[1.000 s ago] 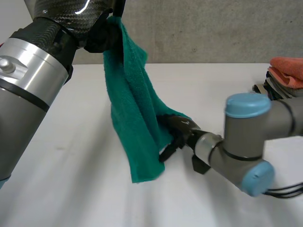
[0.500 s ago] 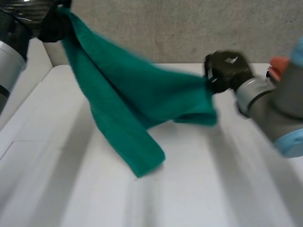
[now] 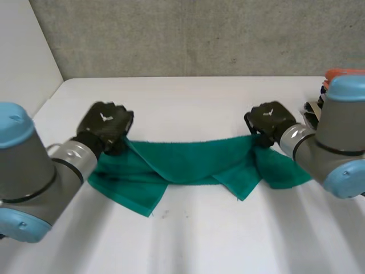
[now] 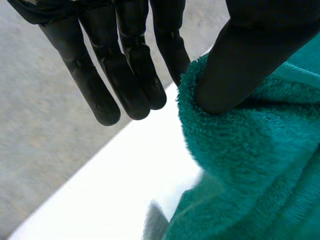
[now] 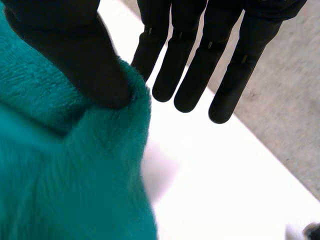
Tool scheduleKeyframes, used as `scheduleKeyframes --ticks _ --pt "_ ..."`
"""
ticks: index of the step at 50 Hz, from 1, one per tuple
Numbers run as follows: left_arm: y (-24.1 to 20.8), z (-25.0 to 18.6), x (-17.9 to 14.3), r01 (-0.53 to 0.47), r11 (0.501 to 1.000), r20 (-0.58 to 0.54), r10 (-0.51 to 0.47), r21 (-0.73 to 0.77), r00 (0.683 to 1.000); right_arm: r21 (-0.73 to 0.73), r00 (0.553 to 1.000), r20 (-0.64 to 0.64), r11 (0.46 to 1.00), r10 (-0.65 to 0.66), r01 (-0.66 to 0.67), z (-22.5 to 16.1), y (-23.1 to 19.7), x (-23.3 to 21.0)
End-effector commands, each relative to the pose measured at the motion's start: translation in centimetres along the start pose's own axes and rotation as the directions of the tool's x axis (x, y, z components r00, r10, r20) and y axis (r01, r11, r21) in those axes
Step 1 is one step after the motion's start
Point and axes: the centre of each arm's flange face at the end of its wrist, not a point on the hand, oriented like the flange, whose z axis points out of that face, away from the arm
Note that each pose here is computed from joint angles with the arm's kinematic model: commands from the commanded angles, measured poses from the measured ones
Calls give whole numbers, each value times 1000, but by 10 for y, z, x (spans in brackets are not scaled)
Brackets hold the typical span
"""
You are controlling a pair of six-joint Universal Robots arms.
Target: Fold the laundry.
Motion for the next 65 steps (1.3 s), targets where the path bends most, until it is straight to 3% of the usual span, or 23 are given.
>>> scheduleKeyframes --ticks 1,10,13,21,32,57,65 --pt "2 0 4 1 1000 -11 -1 -8 1000 14 995 -86 999 -51 52 14 12 6" --pt "-11 -4 -6 -5 999 19 4 32 1000 24 990 -138 1000 4 -1 -48 -17 6" --pt "-11 -4 -8 -4 1000 25 3 30 1000 -5 990 -113 997 81 -83 -73 -16 -3" --pt "-11 -4 -8 2 1000 23 -3 31 1000 -241 947 28 921 321 -305 -110 13 -58" --pt "-10 -5 -6 3 1000 19 -3 28 1000 -188 910 50 898 412 -397 -74 42 -76" --pt "-10 -7 -7 3 1000 19 -3 29 1000 -128 923 61 920 380 -370 -17 53 -83" --pt "-9 -8 -6 3 1000 21 -4 25 1000 -93 930 -3 926 367 -365 -10 49 -71"
